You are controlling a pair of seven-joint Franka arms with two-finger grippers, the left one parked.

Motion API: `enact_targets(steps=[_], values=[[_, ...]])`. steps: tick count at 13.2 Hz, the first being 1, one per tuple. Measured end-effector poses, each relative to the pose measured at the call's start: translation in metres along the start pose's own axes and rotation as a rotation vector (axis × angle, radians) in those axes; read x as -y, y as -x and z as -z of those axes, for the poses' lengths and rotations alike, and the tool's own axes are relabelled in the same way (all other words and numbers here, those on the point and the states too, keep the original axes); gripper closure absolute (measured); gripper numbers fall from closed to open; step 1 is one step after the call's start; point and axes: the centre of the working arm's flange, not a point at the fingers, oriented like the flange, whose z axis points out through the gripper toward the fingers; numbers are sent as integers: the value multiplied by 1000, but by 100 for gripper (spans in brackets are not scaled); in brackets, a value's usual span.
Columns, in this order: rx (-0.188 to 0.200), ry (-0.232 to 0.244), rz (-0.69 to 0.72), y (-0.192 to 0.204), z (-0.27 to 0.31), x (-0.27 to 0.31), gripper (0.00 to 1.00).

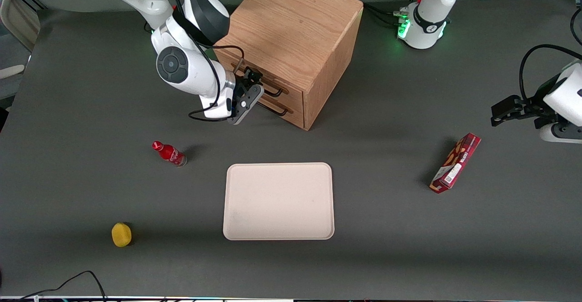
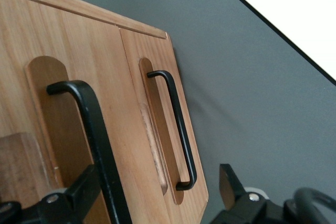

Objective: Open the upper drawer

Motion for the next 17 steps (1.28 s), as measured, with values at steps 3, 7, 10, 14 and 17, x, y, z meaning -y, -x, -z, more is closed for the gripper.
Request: enact_targets(steps=[3,7,10,14,17], values=[[2,0,4,1,-1,-2,0],[-4,1,8,1,1,-6,0],[-9,5,16,1,2,-14,0],[-19,13,23,-3,2,-19,0],[-28,15,23,-10,6,-28,0]])
